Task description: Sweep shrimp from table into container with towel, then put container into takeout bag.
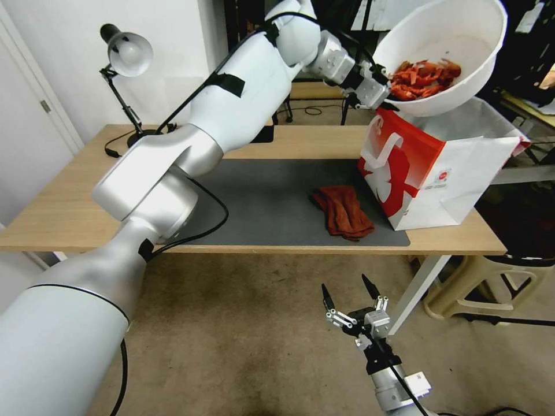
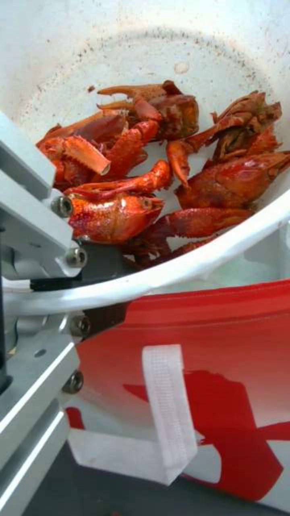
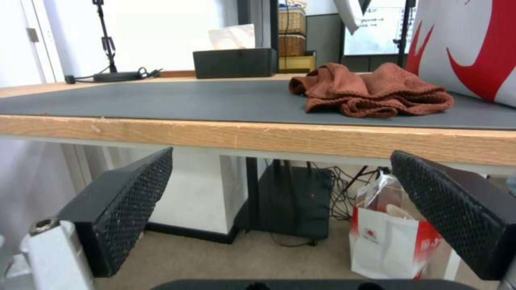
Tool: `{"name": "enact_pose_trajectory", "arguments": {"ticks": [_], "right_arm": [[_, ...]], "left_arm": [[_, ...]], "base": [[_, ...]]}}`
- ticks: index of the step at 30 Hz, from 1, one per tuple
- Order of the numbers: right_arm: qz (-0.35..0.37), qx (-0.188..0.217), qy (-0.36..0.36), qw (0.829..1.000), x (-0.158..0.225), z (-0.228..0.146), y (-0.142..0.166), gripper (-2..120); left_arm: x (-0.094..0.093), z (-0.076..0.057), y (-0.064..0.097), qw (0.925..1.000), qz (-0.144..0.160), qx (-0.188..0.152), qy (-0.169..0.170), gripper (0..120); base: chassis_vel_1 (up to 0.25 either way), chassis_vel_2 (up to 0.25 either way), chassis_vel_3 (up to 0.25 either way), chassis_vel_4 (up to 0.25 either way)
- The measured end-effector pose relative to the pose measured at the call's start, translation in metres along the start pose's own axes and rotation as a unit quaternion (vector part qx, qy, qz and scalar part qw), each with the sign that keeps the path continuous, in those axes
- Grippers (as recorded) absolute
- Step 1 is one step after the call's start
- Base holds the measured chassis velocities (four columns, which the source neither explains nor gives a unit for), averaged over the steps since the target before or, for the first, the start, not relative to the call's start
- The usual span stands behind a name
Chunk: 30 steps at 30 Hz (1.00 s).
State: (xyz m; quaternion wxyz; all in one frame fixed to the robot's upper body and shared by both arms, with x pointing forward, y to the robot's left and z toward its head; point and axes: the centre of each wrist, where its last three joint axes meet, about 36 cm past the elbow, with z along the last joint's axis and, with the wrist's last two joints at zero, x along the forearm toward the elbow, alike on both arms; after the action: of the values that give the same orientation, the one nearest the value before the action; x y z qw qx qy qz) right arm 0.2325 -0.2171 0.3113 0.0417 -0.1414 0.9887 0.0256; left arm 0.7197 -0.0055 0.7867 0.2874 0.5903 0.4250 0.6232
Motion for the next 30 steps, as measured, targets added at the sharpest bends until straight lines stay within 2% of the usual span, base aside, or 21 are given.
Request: {"name": "enact_pose_trajectory", "arguments": {"ticks": [9,20,30], "right_arm": [[0.000,-0.002,0.002,1.000,-0.001,0.001,0.002,100],[0.003,-0.006,0.002,1.000,-0.002,0.002,0.005,100],[0.005,-0.008,0.003,1.000,-0.002,0.002,0.007,100]], "left_arm": [[-0.009,-0.001,-0.005,0.9999,-0.014,-0.001,-0.003,0],[-0.024,-0.002,-0.020,0.9999,0.006,-0.002,-0.009,0],[-0.030,-0.004,-0.026,0.9999,0.011,-0.001,-0.012,0]], "base": [[0.000,0.000,0.000,0.000],[0.000,0.000,0.000,0.000],[0.000,0.000,0.000,0.000]]}}
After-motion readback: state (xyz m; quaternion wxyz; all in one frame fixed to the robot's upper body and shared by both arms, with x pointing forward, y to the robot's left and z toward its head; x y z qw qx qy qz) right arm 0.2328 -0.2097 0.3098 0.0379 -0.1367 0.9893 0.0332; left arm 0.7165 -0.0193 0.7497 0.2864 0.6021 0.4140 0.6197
